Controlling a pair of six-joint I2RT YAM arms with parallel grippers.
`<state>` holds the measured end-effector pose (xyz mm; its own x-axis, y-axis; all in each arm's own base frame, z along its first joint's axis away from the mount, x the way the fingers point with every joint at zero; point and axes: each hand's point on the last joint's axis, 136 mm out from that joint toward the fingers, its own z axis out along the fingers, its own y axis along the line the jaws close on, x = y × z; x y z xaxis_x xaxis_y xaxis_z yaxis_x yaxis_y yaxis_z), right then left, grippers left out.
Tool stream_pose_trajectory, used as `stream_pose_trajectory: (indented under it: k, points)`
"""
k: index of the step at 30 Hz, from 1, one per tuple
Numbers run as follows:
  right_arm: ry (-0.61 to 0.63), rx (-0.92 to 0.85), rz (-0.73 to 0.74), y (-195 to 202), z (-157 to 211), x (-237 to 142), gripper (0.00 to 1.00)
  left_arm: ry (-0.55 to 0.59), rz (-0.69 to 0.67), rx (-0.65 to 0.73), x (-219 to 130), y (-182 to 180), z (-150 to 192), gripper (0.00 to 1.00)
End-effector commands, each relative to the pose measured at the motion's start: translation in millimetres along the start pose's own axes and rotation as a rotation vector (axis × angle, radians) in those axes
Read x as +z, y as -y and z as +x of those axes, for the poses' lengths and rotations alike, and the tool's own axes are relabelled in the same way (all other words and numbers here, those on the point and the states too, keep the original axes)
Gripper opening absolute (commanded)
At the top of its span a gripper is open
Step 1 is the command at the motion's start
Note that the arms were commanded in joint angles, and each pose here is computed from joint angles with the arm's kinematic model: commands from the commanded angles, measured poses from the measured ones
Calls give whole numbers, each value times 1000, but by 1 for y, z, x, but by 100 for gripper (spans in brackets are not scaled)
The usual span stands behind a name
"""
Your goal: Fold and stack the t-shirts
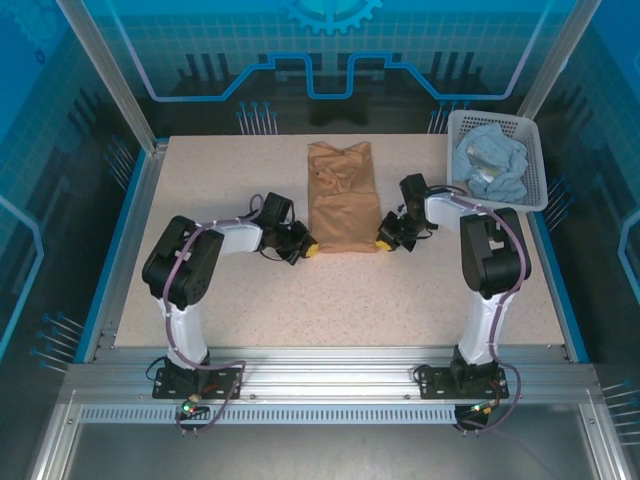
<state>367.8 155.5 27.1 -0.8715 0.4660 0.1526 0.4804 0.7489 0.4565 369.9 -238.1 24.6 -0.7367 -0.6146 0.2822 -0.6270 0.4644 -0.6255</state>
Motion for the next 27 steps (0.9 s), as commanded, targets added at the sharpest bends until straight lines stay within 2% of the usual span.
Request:
stream_pose_trajectory:
  k: [1,5,12,18,21,27]
  points:
    - [2,-33,33,5,28,-17,0,-31,-42,44,-21,-14,19,0]
    - [-37,-79,77,18,68,-29,0,-103,-72,93,-36,-32,52,0]
    - [-168,-117,141,47,150,-54,0,-245,-138,231,-75,-65,132,0]
    - [-259,-70,114,58,205,-94,0,-358,-10,314,-113,-58,191,0]
    - [-234,-58,92,54,214,-118,0,-353,57,333,-130,-47,200,0]
    - [-171,-65,17,20,208,-151,0,-253,186,332,-149,-16,196,0]
